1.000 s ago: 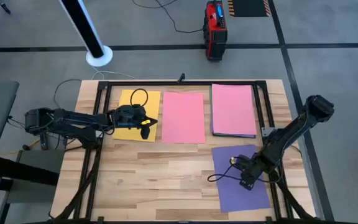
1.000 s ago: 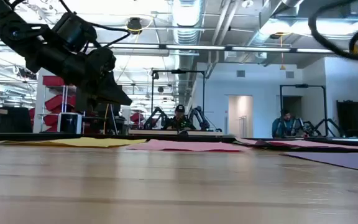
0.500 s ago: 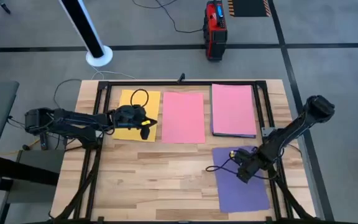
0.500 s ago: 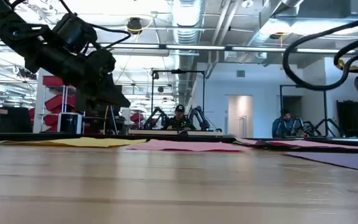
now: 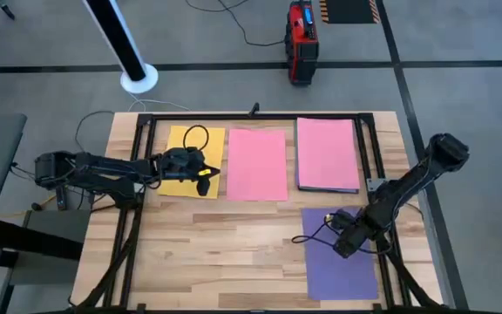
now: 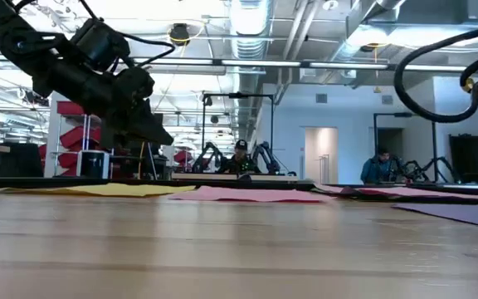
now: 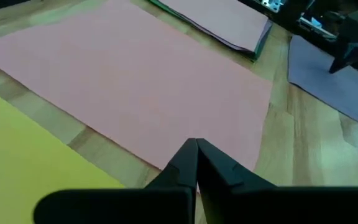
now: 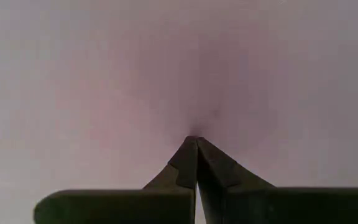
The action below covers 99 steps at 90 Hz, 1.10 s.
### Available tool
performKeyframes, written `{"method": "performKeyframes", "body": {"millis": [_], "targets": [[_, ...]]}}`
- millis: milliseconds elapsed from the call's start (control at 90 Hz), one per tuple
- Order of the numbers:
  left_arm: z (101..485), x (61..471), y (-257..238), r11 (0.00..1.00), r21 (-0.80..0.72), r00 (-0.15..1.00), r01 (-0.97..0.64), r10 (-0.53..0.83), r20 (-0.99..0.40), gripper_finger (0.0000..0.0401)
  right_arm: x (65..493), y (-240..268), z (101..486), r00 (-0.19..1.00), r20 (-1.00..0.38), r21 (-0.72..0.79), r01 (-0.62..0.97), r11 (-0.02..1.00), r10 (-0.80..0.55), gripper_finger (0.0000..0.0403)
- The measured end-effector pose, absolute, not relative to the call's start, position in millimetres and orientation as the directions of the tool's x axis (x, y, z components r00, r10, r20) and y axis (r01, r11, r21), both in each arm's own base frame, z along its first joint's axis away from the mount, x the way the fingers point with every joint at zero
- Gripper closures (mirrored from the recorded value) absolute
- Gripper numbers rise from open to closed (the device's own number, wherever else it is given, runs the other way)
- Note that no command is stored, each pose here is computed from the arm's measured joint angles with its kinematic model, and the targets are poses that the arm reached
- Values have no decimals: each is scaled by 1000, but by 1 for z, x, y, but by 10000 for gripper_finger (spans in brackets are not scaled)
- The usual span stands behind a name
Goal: Organize paper
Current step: Move the violet colored paper to the bottom right of the table, then stack the right pink colored paper on top of the left pink colored paper
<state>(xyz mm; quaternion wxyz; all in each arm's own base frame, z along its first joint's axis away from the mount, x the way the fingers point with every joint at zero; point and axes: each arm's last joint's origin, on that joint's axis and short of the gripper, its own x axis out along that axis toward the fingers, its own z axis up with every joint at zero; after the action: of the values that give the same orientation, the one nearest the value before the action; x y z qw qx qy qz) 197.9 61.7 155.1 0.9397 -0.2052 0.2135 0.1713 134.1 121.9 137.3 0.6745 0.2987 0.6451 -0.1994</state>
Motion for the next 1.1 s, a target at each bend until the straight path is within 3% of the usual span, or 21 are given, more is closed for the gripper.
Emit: {"method": "performKeyframes", "body": {"millis": [367,567,722,911,1100], "targets": [[155,198,62,857,-312,850,-409,234,-471,401,137,123,164,12,-999,37,562,826,37,403],[155,198,62,856,-310,849,-413,240,-470,401,159,104,176,120,-988,-20,499,867,-92,401],[155,198,62,859,-303,849,-412,241,-471,401,178,72,176,126,-985,-48,473,880,-121,371],[155,198,62,865,-290,848,-408,243,-471,401,201,40,178,221,-968,-12,423,906,-116,324],[155,198,62,858,-305,849,-413,241,-471,401,210,13,179,262,-950,-48,408,911,-168,311]]}}
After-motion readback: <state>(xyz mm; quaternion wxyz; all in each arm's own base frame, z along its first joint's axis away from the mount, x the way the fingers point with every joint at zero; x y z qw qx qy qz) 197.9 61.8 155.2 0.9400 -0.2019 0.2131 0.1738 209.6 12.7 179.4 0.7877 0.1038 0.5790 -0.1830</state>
